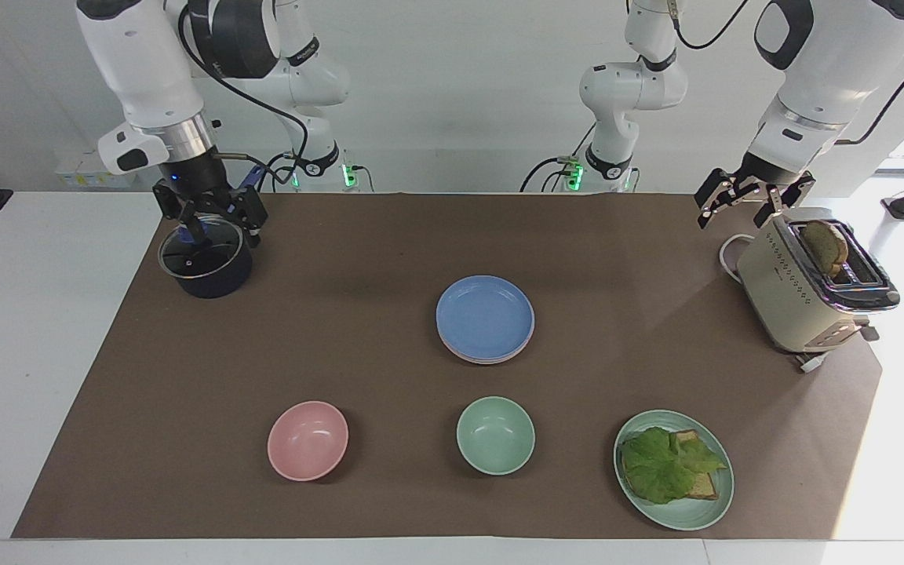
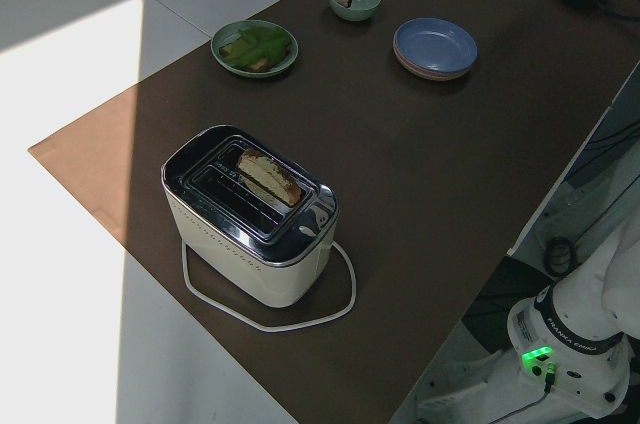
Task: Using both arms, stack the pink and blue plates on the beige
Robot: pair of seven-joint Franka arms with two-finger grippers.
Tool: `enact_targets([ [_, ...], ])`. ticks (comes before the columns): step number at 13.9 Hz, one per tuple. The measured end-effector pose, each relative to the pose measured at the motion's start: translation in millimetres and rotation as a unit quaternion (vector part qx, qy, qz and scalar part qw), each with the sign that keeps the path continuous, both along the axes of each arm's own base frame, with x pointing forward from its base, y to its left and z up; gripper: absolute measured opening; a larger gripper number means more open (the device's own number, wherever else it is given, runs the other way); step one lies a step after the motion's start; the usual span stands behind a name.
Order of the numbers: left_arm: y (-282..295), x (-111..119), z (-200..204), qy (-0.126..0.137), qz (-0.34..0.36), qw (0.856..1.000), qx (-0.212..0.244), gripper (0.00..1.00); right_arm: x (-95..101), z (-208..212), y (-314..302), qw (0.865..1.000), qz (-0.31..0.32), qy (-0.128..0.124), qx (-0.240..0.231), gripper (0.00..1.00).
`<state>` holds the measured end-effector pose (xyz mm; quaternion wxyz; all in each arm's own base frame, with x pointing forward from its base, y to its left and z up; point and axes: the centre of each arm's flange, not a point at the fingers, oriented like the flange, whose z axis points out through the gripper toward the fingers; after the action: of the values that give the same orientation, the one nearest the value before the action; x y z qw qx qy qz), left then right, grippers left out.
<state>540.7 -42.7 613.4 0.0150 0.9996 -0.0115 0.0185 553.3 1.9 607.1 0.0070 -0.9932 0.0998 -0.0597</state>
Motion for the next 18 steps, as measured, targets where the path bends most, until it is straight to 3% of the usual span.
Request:
enact_targets([
  [4, 0.0, 0.0, 0.0, 0.0, 0.0, 1.0, 0.0, 1.0, -10.2, 29.5, 5.1, 0.999, 0.006, 0.038, -0.002, 1.0],
  [12, 0.0, 0.0, 0.0, 0.0, 0.0, 1.0, 0.0, 1.0, -9.0, 36.3, 8.9, 0.999, 0.01, 0.046, -0.002, 1.0],
  [18, 0.0, 0.0, 0.0, 0.0, 0.0, 1.0, 0.0, 1.0, -24.3, 36.1, 37.2, 0.996, 0.037, 0.076, -0.005, 1.0],
])
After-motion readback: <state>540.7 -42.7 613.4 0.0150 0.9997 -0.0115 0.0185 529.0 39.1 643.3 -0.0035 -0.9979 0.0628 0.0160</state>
